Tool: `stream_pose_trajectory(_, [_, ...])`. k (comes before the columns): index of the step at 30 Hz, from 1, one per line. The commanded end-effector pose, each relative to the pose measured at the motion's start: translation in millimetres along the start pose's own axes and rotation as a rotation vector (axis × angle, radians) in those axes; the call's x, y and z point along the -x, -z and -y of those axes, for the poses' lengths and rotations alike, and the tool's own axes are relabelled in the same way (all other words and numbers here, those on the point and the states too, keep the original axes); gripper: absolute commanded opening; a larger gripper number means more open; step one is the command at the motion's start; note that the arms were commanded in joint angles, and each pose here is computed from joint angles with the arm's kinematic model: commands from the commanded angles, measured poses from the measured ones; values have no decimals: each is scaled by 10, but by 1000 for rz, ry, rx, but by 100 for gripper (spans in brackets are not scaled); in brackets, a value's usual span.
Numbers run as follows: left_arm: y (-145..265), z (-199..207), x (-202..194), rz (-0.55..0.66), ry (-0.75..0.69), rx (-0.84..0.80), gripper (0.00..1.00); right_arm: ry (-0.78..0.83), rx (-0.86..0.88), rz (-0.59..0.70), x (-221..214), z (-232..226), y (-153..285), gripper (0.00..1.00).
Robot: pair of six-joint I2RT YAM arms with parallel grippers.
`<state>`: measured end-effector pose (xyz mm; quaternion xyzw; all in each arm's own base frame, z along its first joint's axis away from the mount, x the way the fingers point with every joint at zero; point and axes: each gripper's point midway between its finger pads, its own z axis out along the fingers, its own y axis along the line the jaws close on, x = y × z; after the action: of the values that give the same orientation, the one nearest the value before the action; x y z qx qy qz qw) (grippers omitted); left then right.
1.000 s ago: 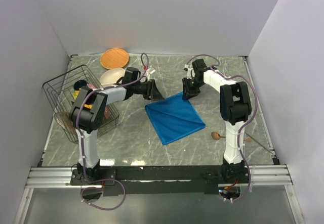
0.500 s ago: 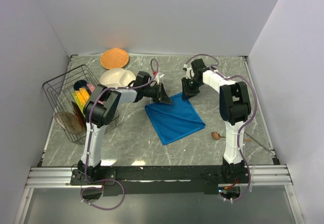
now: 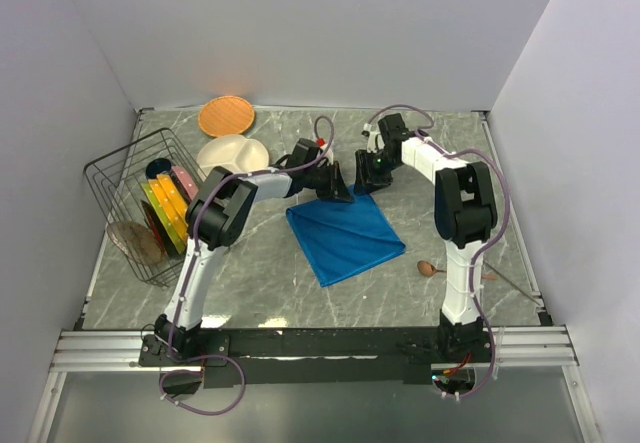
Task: Fold the napkin into a case and place the utensils inside
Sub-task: Smooth out the top corner of the square-folded napkin at the center of the board.
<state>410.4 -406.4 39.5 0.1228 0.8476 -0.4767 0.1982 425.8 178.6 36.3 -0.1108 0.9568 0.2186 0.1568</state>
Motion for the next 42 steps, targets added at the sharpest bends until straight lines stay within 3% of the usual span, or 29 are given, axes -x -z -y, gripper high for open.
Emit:
stream_pose_trajectory(1, [-28, -329, -139, -29, 40, 114, 1, -49, 152, 109, 194, -375, 539, 56])
stream_pose_trajectory(5, [-45, -429, -246, -58, 62, 131, 1, -162, 444, 85, -135, -853, 796, 76])
stream_pose_trajectory(6, [-44, -444, -243, -56, 65, 135, 1, -244, 558, 48, -213, -1058, 893, 79])
stream_pose_trajectory(7, [-51, -464, -273, -62, 71, 136, 1, -213, 626, 105, -150, -1176, 979, 81])
stream_pose_trajectory(12, [-67, -512, -330, -74, 82, 141, 1, -278, 769, -32, -694, -1408, 819, 88])
stream_pose_trajectory(23, [-74, -608, -426, -106, 90, 150, 1, -312, 762, -88, -1007, -1195, 325, 88])
stream_pose_trajectory(42, [40, -792, -458, -117, 96, 163, 1, -375, 671, -133, -1545, -602, 247, 88])
